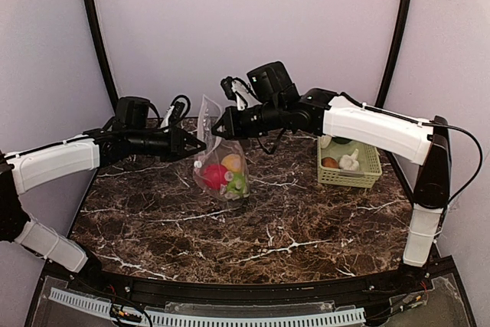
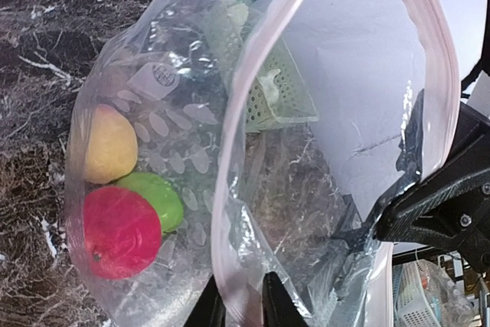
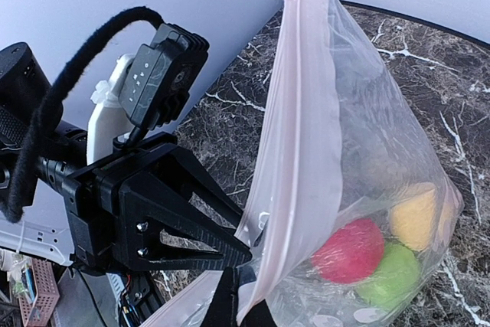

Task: Place the food in the zip-top bag and seal the zipper
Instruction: Adjust the zipper food storage bag at the center of the board.

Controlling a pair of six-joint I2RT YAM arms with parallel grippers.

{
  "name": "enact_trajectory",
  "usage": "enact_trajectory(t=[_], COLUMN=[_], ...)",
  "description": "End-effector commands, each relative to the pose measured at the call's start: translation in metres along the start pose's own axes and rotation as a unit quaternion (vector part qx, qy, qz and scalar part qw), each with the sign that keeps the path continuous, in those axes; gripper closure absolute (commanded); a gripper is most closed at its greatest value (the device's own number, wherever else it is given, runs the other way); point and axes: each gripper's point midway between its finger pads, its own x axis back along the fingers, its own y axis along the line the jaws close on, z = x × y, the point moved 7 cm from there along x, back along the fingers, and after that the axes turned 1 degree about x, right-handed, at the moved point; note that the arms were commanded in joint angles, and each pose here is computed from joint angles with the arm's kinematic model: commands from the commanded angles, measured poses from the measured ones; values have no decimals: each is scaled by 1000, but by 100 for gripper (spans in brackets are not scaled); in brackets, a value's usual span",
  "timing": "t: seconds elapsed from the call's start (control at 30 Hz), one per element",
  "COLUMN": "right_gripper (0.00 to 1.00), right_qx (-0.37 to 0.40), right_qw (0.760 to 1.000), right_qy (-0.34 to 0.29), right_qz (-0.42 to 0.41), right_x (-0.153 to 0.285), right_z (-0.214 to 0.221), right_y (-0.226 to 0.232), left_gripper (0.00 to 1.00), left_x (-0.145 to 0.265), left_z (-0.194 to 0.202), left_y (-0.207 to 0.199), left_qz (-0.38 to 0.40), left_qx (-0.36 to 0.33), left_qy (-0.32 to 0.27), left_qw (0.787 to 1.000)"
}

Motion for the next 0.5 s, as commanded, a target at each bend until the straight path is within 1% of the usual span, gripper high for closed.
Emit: enact_trajectory(t=[0.0, 0.07, 0.1, 0.2, 0.33, 0.47], right_gripper=[100, 100, 100, 100, 100, 100], right_qx=[8, 11, 13, 19, 25, 25], right_qw=[1000, 1000, 999, 998, 995, 991], right_qy=[-17, -21, -23, -34, -48, -59], right_qz=[10, 20, 28, 54, 87, 114], right_x=[1, 5, 7, 20, 39, 54], right_z=[-4, -6, -7, -11, -14, -13], right_y=[-4, -5, -6, -7, -9, -14], left_gripper=[90, 98, 99, 99, 99, 99], left_x=[8, 14, 20, 32, 44, 41], left_z=[-7, -14, -19, -29, -37, -37], left_y=[-13, -21, -28, -46, -62, -60], left_qz=[24, 25, 29, 39, 41, 33], left_qx=[-13, -24, -31, -55, -79, -88], left_qy=[-34, -46, -55, -74, -77, -60], left_qw=[999, 998, 998, 995, 993, 994])
